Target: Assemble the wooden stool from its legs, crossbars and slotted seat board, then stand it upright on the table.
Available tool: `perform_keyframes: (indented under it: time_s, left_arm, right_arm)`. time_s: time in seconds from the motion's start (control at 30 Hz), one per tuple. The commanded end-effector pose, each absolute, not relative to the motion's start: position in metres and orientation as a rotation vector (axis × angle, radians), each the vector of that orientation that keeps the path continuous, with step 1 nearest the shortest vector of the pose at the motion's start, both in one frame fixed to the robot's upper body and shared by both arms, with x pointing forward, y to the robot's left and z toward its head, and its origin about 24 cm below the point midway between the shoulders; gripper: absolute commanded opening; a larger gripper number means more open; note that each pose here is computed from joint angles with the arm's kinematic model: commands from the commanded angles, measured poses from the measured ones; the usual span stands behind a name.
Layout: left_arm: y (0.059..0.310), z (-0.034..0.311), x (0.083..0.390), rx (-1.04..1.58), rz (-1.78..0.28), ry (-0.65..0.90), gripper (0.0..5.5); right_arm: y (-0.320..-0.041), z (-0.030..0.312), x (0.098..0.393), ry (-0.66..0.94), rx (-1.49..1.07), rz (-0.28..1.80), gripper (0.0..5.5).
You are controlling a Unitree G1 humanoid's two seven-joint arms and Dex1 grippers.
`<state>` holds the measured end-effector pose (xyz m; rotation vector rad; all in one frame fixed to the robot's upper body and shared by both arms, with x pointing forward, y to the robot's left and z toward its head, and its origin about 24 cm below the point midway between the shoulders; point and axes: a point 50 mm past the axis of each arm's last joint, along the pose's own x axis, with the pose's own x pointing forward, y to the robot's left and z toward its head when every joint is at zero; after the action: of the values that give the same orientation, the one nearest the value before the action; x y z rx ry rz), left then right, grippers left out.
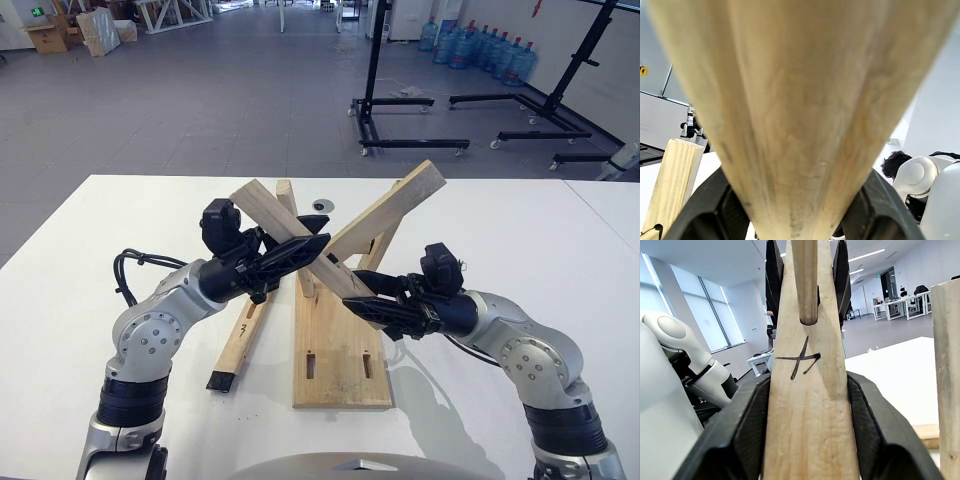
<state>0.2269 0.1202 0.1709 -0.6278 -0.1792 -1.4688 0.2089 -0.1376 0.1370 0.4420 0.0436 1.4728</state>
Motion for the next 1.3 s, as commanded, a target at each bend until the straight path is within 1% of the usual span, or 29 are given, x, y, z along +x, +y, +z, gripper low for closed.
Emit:
perform_keyframes:
  time_s: [0.03,0.17,0.23,0.27,0.37,0.43,0.47,0.53,0.63,0.7,0.77,0.83,0.93,1.0,1.13,1.3]
  left_arm:
    - [0.12,0.166,0.223,-0.593,-1.508,-0.146,2.04]
    - [0.121,0.166,0.222,-0.571,-1.526,-0.154,2.04]
    - [0.123,0.168,0.222,-0.565,-1.538,-0.165,2.04]
    - [0.124,0.169,0.222,-0.561,-1.541,-0.169,2.04]
    - [0.126,0.171,0.224,-0.517,-1.531,-0.188,2.04]
    - [0.142,0.178,0.231,-0.401,-1.484,-0.238,2.04]
    - [0.152,0.183,0.235,-0.348,-1.456,-0.256,2.04]
    - [0.168,0.19,0.237,-0.288,-1.427,-0.253,2.04]
    - [0.178,0.187,0.232,-0.275,-1.428,-0.183,2.04]
    - [0.172,0.18,0.225,-0.279,-1.459,-0.125,2.04]
    - [0.16,0.171,0.217,-0.288,-1.498,-0.063,2.04]
    - [0.153,0.163,0.211,-0.302,-1.518,-0.005,2.04]
    - [0.154,0.141,0.21,-0.239,-1.492,0.156,2.04]
    - [0.161,0.136,0.211,-0.19,-1.468,0.209,2.04]
    - [0.172,0.143,0.208,-0.134,-1.446,0.223,2.04]
    - [0.174,0.145,0.211,-0.125,-1.442,0.221,2.04]
  right_arm:
    - [-0.141,0.141,0.213,0.004,0.381,1.43,2.05]
    - [-0.14,0.133,0.213,0.06,0.335,1.419,2.05]
    - [-0.139,0.125,0.217,0.142,0.356,1.387,2.05]
    - [-0.14,0.122,0.218,0.173,0.382,1.378,2.42]
    - [-0.143,0.117,0.213,0.237,0.417,1.415,2.96]
    - [-0.152,0.117,0.202,0.272,0.433,1.442,3.4]
    - [-0.158,0.116,0.197,0.291,0.43,1.439,3.46]
    - [-0.169,0.116,0.193,0.318,0.4,1.407,3.46]
    - [-0.193,0.116,0.197,0.344,0.278,1.329,3.46]
    - [-0.212,0.118,0.209,0.354,0.235,1.24,3.46]
    - [-0.229,0.125,0.225,0.335,0.211,1.154,3.46]
    - [-0.237,0.131,0.236,0.319,0.195,1.111,3.46]
    - [-0.244,0.135,0.245,0.316,0.165,1.071,3.46]
    - [-0.246,0.135,0.247,0.322,0.163,1.055,3.46]
    - [-0.245,0.132,0.245,0.342,0.166,1.053,3.46]
    - [-0.242,0.127,0.246,0.355,0.167,1.053,3.46]
